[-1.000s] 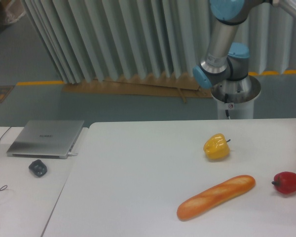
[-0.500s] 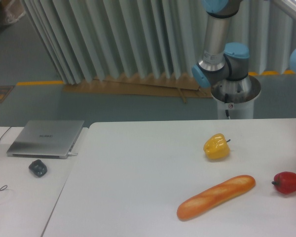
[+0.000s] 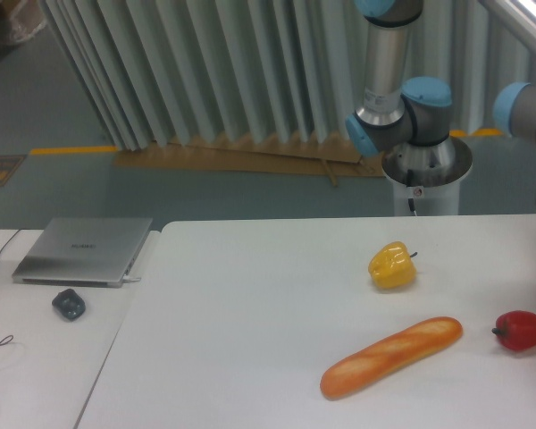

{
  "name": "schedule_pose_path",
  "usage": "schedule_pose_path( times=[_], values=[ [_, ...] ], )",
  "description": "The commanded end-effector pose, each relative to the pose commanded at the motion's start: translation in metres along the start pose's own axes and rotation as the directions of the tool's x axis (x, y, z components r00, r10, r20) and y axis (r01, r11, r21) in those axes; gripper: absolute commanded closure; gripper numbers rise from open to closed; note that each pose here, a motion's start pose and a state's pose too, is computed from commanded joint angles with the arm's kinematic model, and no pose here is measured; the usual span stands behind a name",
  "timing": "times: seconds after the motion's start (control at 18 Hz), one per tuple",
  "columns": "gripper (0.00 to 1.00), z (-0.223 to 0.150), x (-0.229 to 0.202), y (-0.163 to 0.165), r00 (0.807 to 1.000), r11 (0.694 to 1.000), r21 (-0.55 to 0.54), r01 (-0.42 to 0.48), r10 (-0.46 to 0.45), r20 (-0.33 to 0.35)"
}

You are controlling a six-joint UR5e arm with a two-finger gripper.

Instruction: Place the green pepper in a basket

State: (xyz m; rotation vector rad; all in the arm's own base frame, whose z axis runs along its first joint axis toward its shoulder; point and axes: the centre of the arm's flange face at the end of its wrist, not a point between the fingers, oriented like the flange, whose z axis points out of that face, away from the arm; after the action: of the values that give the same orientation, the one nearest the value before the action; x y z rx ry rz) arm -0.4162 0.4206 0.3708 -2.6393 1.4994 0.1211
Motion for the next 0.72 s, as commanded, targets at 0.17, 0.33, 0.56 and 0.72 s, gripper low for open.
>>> schedule_pose_path(
  times=[0.17,0.33,0.56,0.72],
  values=[
    [0.0,0.004,0.008,-0.017,0.999,1.0,0.016,-0.019,0.02,-0.033],
    [0.0,0.013,0.012,-0.028,0.998,0.999,0.031,-0.034,0.036,-0.055],
    [0.0,0.01,0.012,-0.04,0.997,0.998,0.029,-0.049,0.05,-0.053],
    [0.0,0.01,0.015,-0.053,0.996,0.998,0.006,-0.059,0.06,-0.068]
  ],
)
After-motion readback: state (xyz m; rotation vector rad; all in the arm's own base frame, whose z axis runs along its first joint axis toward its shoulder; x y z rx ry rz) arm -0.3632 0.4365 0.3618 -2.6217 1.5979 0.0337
